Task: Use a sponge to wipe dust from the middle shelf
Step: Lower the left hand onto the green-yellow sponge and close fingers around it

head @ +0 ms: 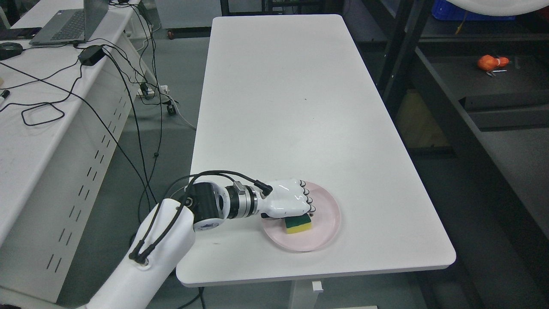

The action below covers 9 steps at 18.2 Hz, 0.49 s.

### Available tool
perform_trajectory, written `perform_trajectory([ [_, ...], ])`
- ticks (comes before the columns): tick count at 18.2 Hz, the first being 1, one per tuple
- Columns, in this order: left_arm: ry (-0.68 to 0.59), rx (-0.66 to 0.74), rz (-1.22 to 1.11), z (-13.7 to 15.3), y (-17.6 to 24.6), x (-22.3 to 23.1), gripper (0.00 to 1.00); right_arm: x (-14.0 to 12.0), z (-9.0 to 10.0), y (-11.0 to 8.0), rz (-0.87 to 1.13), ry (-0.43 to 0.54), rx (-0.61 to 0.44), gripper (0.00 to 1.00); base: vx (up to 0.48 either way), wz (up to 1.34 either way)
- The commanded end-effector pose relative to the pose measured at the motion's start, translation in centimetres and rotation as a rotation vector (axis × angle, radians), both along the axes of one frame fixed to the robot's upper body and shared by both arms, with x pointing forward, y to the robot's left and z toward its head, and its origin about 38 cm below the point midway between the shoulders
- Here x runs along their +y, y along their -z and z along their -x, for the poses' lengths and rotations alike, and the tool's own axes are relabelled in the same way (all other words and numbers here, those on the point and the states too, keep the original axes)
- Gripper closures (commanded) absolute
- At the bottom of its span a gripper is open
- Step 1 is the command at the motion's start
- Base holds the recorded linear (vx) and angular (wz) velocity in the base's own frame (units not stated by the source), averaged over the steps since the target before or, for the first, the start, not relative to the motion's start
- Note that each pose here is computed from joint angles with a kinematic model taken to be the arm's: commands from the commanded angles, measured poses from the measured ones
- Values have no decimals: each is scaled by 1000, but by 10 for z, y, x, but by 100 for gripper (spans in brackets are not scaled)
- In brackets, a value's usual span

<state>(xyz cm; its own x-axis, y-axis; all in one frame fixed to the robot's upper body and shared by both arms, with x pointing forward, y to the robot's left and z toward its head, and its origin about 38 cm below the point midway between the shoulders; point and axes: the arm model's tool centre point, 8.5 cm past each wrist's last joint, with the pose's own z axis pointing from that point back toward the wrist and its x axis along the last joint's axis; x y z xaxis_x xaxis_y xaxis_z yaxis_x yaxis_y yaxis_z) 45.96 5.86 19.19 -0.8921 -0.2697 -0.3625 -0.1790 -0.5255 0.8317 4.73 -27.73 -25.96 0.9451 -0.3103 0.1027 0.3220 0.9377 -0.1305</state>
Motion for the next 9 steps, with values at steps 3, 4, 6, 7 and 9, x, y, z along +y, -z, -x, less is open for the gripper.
perform_trajectory([
  [3, -13, 41, 32, -3, 7, 1, 53, -10, 1, -1, -3, 5, 52, 0, 0, 0],
  [4, -20, 53, 42, -2, 10, 3, 52, -10, 1, -1, -3, 5, 52, 0, 0, 0],
  [6, -43, 74, 67, -1, 17, 11, 52, -10, 1, -1, -3, 5, 52, 0, 0, 0],
  [7, -52, 79, 73, -1, 19, 14, 53, -10, 1, -1, -3, 5, 52, 0, 0, 0],
  [9, -76, 72, 94, -5, 14, 20, 56, -10, 1, -1, -3, 5, 52, 0, 0, 0],
])
